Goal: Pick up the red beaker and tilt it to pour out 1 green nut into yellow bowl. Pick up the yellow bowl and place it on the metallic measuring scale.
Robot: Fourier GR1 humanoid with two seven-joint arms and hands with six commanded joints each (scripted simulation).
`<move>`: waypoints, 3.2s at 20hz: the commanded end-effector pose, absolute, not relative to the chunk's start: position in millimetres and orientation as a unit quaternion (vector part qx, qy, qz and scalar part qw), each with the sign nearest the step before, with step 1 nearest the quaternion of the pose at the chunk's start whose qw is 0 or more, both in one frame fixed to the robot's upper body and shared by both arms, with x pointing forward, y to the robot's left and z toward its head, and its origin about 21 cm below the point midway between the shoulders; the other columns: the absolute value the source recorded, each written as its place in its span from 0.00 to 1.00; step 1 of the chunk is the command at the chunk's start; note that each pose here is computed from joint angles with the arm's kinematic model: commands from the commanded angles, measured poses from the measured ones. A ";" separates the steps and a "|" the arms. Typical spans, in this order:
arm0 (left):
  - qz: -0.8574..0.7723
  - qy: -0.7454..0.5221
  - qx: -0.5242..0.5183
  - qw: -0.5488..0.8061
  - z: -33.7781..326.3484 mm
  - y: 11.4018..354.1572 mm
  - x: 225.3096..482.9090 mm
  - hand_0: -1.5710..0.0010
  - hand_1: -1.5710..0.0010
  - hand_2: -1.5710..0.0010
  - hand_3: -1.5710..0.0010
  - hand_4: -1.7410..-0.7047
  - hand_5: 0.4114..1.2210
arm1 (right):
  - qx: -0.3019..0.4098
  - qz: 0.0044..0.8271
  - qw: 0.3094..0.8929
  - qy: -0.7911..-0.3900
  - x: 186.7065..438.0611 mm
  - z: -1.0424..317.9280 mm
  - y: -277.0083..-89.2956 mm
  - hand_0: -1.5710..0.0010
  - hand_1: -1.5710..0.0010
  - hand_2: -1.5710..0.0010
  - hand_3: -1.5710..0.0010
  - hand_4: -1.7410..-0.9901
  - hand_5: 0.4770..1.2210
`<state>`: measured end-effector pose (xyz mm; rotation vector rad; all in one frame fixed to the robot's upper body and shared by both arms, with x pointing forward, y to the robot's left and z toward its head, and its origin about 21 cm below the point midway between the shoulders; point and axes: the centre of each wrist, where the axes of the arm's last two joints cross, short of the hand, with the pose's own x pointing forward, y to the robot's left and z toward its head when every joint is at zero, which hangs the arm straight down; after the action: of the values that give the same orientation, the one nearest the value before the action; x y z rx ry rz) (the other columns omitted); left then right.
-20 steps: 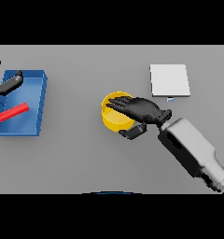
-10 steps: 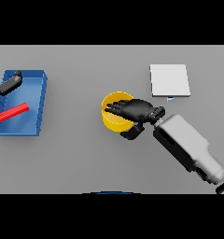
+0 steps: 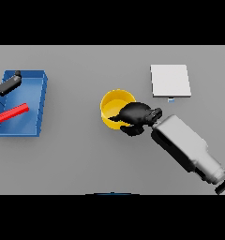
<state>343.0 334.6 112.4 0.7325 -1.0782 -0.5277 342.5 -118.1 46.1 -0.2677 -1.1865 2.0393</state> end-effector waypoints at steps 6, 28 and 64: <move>-0.241 -0.503 0.333 0.761 112.6 331.1 338.5 1.00 1.00 1.00 1.00 0.91 0.39 | -0.092 0.802 0.382 -0.449 341.7 50.4 -122.1 0.11 0.12 0.16 0.27 0.08 0.94; -0.246 -0.510 0.338 0.752 125.6 334.1 339.2 1.00 1.00 1.00 1.00 0.90 0.40 | -0.187 0.767 0.373 -0.488 366.9 159.6 -167.8 0.00 0.00 0.00 0.16 0.03 1.00; -0.240 -0.481 0.350 0.767 128.0 324.9 338.3 1.00 1.00 1.00 1.00 0.90 0.41 | -0.265 0.663 0.552 -0.431 450.9 89.7 -266.3 0.50 0.56 0.48 0.55 0.36 0.61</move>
<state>338.3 324.9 128.1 0.7598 -1.0452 -0.5217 450.9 -266.2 89.9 -0.6272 -1.0203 1.5676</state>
